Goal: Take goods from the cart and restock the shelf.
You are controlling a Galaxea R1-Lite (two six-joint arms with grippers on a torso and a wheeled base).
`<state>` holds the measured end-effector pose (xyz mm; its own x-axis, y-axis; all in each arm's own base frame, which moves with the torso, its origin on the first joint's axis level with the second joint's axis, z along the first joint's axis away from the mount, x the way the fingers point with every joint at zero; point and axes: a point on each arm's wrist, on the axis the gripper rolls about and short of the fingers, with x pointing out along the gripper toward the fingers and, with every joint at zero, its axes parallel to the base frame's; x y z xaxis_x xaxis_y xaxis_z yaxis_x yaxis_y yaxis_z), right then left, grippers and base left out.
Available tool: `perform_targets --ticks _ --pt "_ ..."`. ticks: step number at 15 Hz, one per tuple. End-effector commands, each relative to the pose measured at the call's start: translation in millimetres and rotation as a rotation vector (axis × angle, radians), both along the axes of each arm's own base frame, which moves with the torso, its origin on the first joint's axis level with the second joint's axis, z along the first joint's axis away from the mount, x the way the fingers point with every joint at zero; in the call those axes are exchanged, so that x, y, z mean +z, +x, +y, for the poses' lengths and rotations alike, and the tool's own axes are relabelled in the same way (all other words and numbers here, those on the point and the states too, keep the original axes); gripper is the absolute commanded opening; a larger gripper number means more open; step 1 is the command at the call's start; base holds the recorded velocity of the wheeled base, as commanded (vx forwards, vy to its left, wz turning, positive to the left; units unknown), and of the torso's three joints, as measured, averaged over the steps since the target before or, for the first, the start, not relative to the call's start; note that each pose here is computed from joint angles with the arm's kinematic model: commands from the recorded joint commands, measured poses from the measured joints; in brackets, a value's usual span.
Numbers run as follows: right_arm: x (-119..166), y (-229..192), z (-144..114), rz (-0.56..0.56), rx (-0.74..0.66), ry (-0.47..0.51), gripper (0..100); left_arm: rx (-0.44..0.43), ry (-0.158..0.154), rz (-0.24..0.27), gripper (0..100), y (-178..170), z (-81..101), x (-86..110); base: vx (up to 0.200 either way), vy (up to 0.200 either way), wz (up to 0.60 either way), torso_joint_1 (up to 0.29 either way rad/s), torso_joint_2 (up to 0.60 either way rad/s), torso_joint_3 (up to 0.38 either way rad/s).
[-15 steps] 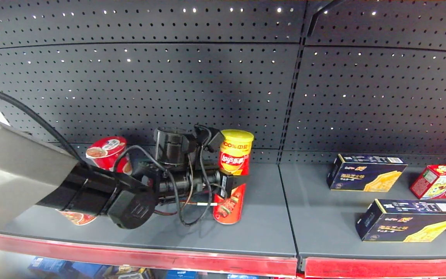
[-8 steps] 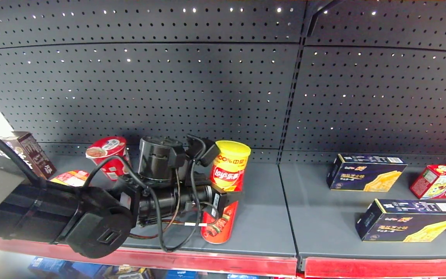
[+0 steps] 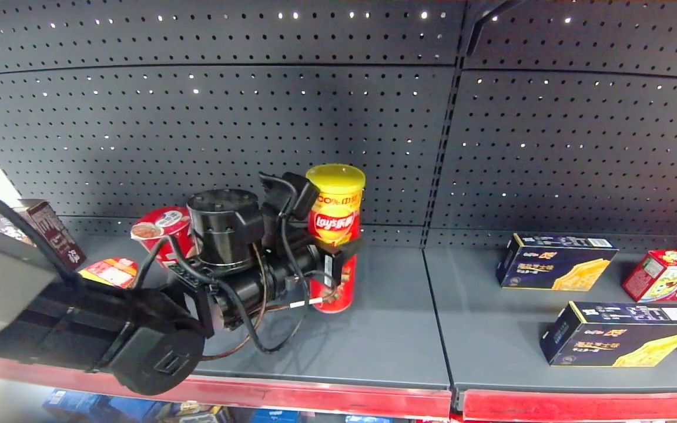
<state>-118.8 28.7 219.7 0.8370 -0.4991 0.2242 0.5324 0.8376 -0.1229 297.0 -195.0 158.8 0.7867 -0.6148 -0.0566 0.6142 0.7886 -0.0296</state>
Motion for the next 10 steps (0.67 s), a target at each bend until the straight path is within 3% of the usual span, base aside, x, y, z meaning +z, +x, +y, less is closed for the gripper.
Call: perform_targets --ticks 1,2,3,4,8,10 --pt "0.1 0.3 -0.1 0.001 0.000 0.001 0 0.153 -0.136 -0.156 0 21.2 -24.9 -60.7 0.000 0.000 0.00 0.000 0.00 0.000" --pt "0.1 0.3 -0.1 0.001 0.001 0.002 0 0.189 -0.156 -0.145 0 26.0 -30.0 -74.1 0.000 0.000 0.00 0.000 0.00 0.000" --pt "0.0 0.3 0.0 0.003 0.003 0.001 0 0.198 -0.240 -0.124 0 24.7 -29.4 -62.1 0.000 0.000 0.00 0.000 0.00 0.000" --pt "0.0 0.3 0.0 0.003 0.003 0.001 0 0.190 -0.303 -0.123 0 21.1 -27.6 -45.4 0.000 0.000 0.00 0.000 0.00 0.000" --pt "0.1 0.3 0.0 0.001 0.004 0.002 0 0.192 -0.326 -0.148 0 12.9 -25.0 -27.8 0.000 0.000 0.00 0.000 0.00 0.000" --pt "1.2 -0.8 0.3 -0.005 0.004 0.000 0 0.177 -0.300 -0.168 0 1.3 -26.4 -20.9 0.000 0.000 0.00 0.000 0.00 0.000"
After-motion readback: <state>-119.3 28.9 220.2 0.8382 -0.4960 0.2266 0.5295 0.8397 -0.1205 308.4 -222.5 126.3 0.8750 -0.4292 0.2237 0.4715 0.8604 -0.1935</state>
